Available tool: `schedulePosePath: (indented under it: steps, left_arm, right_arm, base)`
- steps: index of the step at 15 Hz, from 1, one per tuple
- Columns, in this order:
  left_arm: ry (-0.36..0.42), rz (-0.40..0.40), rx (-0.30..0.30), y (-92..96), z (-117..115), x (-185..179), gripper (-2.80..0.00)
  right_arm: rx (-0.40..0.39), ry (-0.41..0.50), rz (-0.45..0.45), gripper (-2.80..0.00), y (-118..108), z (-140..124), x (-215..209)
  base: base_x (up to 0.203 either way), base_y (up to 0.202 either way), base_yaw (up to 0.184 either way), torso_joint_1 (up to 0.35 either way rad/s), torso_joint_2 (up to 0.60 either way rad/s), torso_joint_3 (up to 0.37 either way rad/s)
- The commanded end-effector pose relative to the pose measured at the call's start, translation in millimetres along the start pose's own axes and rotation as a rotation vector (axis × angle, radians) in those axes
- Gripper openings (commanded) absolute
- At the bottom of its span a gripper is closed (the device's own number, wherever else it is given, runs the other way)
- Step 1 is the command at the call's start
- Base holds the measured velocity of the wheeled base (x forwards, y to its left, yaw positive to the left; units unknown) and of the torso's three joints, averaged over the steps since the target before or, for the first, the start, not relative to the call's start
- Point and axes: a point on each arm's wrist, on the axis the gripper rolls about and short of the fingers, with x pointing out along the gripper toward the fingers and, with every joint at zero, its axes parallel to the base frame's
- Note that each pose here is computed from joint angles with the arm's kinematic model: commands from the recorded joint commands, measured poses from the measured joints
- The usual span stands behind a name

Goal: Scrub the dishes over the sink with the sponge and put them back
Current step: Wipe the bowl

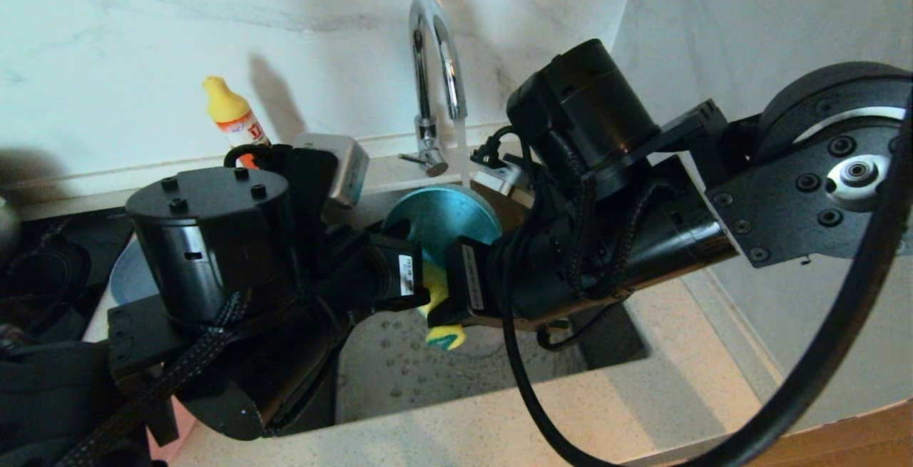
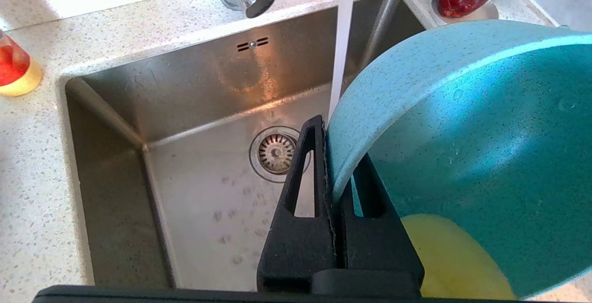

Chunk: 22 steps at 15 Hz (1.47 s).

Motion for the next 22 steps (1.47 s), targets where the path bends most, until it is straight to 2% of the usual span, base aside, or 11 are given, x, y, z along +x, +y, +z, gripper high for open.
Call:
schedulePosePath:
  steps: [1,7,11,14,22]
  left_arm:
    - [0.001,0.004,-0.002,-0.1,-1,0,-2.8]
    - [0.002,0.018,-0.009,3.5,-2,1,-2.8]
    - [0.001,0.018,-0.009,3.9,-1,0,-2.8]
    - [0.01,0.02,-0.023,5.3,-4,-1,-2.8]
    - [0.015,0.023,-0.029,6.3,-6,0,-2.8]
  right_arm:
    - [0.012,-0.003,-0.004,-2.8,-2,1,-2]
    - [0.043,-0.111,-0.01,-2.8,-14,18,-45]
    - [0.048,-0.136,-0.009,-2.8,-16,19,-56]
    - [0.057,-0.164,-0.023,-2.8,-24,27,-57]
    - [0.051,-0.257,-0.007,-2.8,-25,44,-82]
  base:
    - [0.0,0.0,0.0,0.0,0.0,0.0]
    - [0.0,0.0,0.0,0.0,0.0,0.0]
    - [0.0,0.0,0.0,0.0,0.0,0.0]
    - [0.0,0.0,0.0,0.0,0.0,0.0]
    - [0.0,0.0,0.0,0.0,0.0,0.0]
